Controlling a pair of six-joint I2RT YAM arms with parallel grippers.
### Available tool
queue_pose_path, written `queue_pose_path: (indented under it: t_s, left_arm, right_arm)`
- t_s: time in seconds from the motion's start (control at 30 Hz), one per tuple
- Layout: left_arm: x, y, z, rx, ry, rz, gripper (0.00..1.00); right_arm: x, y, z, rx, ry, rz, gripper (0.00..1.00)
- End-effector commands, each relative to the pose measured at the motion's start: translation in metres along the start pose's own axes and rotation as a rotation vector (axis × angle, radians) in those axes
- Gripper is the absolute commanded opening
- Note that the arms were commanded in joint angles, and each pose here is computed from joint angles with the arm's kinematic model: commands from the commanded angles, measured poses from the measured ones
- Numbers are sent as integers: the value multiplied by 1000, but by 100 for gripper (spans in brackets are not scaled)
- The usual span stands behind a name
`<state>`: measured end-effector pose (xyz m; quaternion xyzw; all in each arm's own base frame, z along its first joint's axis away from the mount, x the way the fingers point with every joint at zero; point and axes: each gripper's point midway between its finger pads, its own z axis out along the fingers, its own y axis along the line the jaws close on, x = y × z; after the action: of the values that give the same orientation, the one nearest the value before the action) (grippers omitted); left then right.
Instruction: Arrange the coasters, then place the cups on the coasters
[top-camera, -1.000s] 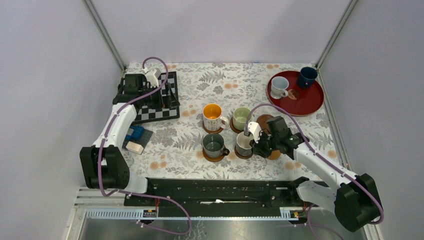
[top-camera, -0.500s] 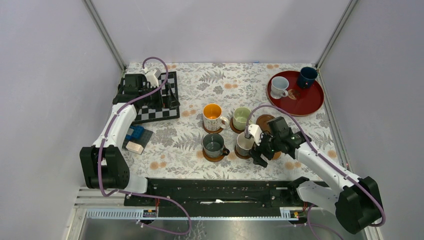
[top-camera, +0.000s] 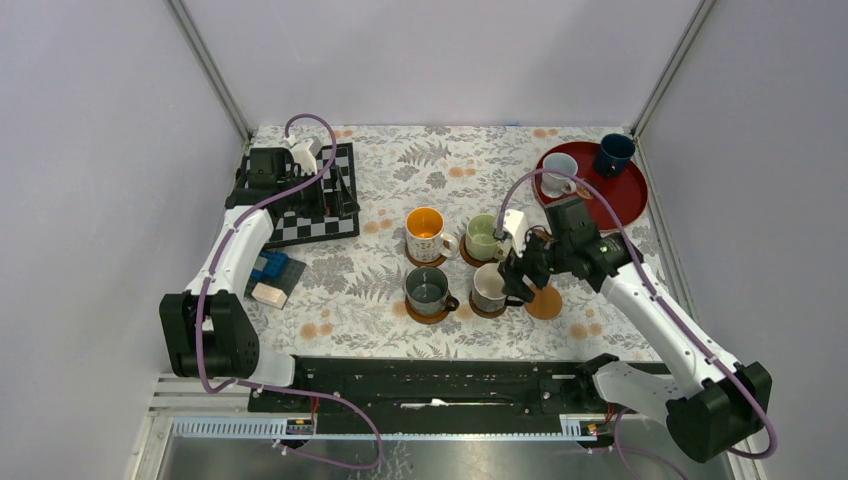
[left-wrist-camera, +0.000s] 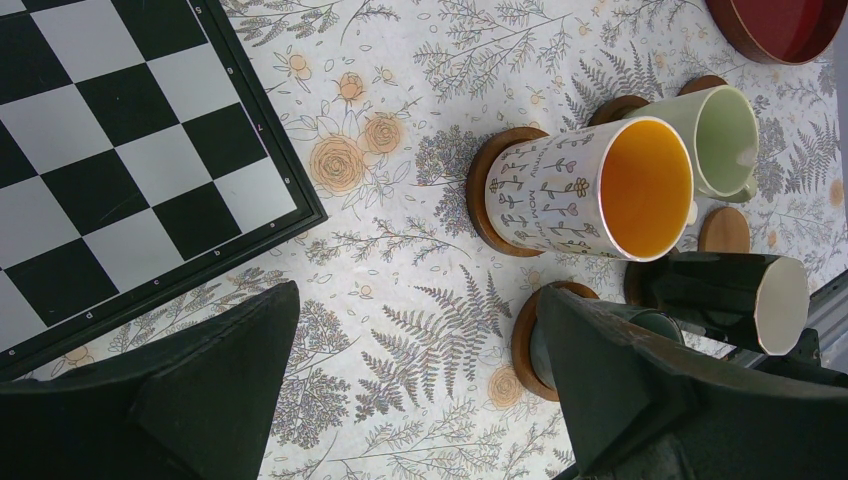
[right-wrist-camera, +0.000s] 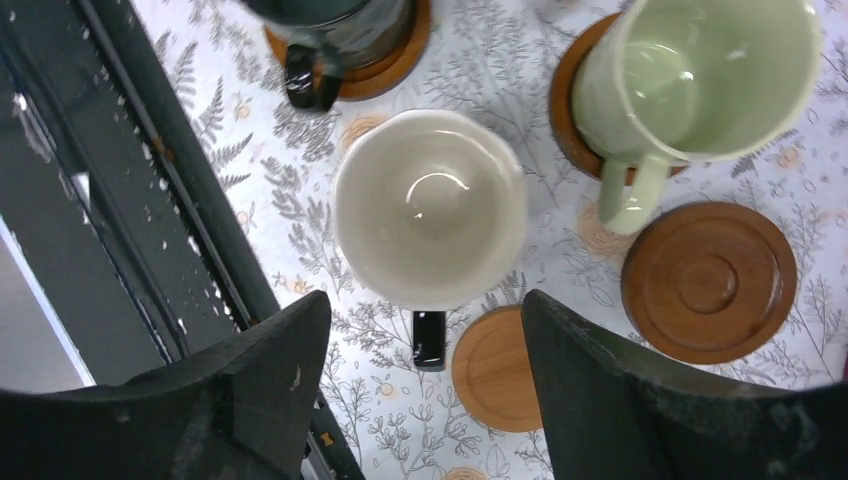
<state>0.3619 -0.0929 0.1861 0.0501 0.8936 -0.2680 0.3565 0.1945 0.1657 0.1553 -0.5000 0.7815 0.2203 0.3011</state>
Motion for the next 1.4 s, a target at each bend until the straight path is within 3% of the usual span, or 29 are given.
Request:
queue_pose_path:
  t_s: [0.0,0.17,0.3,0.57,1.37]
  left_arm:
    - [-14,-9,-9,14,-64,38,99]
    - [-13,-8,-11,7,-68,40,99]
    - [-13,-9,-10,13,-65,36,99]
    - [-12,-9,-7,22,-55,26,99]
    - [-9,-14,-1,37,-37,33,99]
  right_arm:
    - [-8,-21,-9,15,-18,92,72]
    - [9,-43,-14,37,-4,150,53]
    - [35,-40,-6,38,60,148,44]
    - [71,-38,10,57,128,138,42]
    - [76,-13,25,-6,156,66,46]
